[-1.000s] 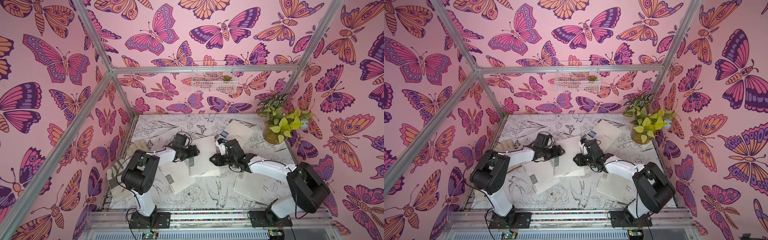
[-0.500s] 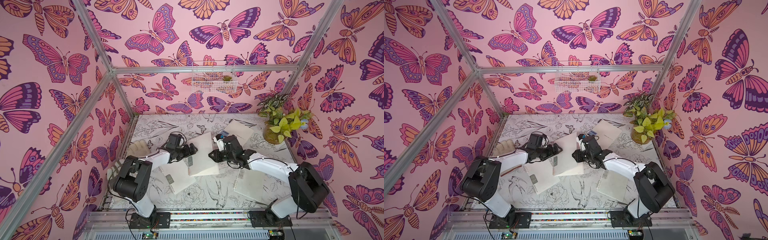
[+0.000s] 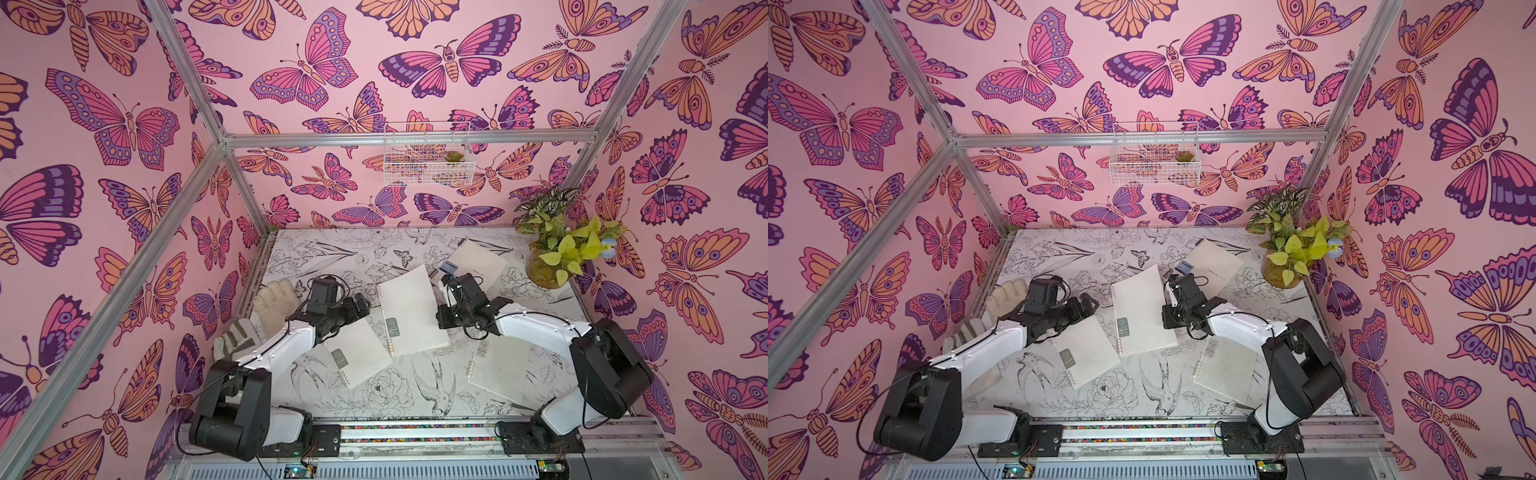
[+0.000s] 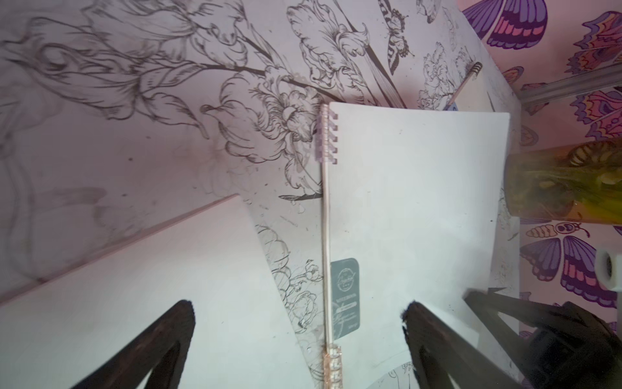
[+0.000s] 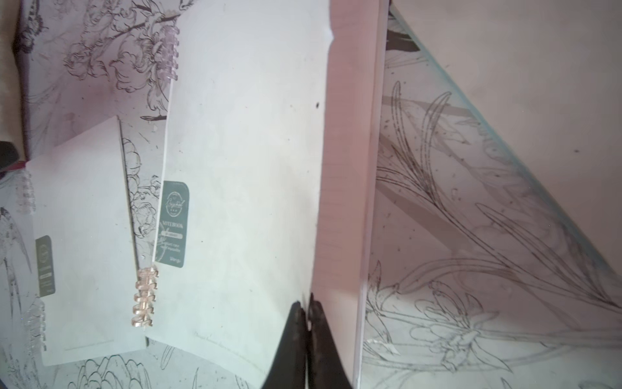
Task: Tear off pages from different notebooks
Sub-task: Open the notebook at the center of the board.
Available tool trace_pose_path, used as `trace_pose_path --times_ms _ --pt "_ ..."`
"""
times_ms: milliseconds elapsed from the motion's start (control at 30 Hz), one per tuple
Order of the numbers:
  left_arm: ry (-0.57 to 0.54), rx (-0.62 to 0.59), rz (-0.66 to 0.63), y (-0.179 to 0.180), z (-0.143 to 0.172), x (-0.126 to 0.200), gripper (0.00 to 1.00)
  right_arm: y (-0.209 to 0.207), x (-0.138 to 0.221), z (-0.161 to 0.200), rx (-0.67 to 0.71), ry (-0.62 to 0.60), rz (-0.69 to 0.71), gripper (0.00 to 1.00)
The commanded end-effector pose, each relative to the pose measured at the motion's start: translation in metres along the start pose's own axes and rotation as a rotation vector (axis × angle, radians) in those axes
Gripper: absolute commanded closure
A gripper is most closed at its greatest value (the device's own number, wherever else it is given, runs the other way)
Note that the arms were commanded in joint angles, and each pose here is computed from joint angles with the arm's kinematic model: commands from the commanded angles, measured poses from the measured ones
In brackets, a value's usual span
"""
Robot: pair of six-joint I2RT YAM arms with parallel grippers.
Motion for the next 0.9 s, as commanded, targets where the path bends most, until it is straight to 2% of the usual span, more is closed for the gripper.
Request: trace_pose_path --times_ms 0,133,233,333,400,533,700,867 --pt "-0.027 0.008 -0.154 0.023 0.013 0.014 0.0 -0.013 0.013 0.003 0.003 -0.001 0.086 0.95" --pt "-0.014 0.018 -0.096 0.015 0.01 0.017 0.0 0.006 0.019 -0.003 0.041 -0.045 -0.06 1.0" --pt "-0.002 0.02 0.022 -0.002 0.002 0.015 0.0 0.036 0.025 -0.007 0.125 -0.066 -0.102 0.99" --pt "-0.007 0.019 0.178 -0.024 -0.01 0.017 0.0 0.065 0.03 -0.011 0.187 -0.088 -0.121 0.93" --pt "0.013 0.03 0.243 -0.034 -0.017 0.011 0.0 0.083 0.031 -0.013 0.219 -0.095 -0.15 0.85" --pt "-0.016 0.044 0.376 -0.052 -0.032 0.016 0.0 0.112 0.029 -0.02 0.28 -0.107 -0.204 0.74" --pt "-0.064 0.051 0.444 -0.058 -0.044 0.03 0.0 0.146 0.018 -0.027 0.333 -0.105 -0.381 0.66" --pt "-0.046 0.069 0.458 -0.05 -0.051 0.034 0.0 0.184 0.012 -0.03 0.43 -0.081 -0.527 0.58"
Point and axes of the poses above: each gripper's point midway between its finger pads, its own x axis back along the fingers, its own y axis along the line the jaws close on, z = x × y, the point moved 10 cm from there along x, back along the fingers, and after that the axes turned 6 degrees about x, right-handed, at the moved point
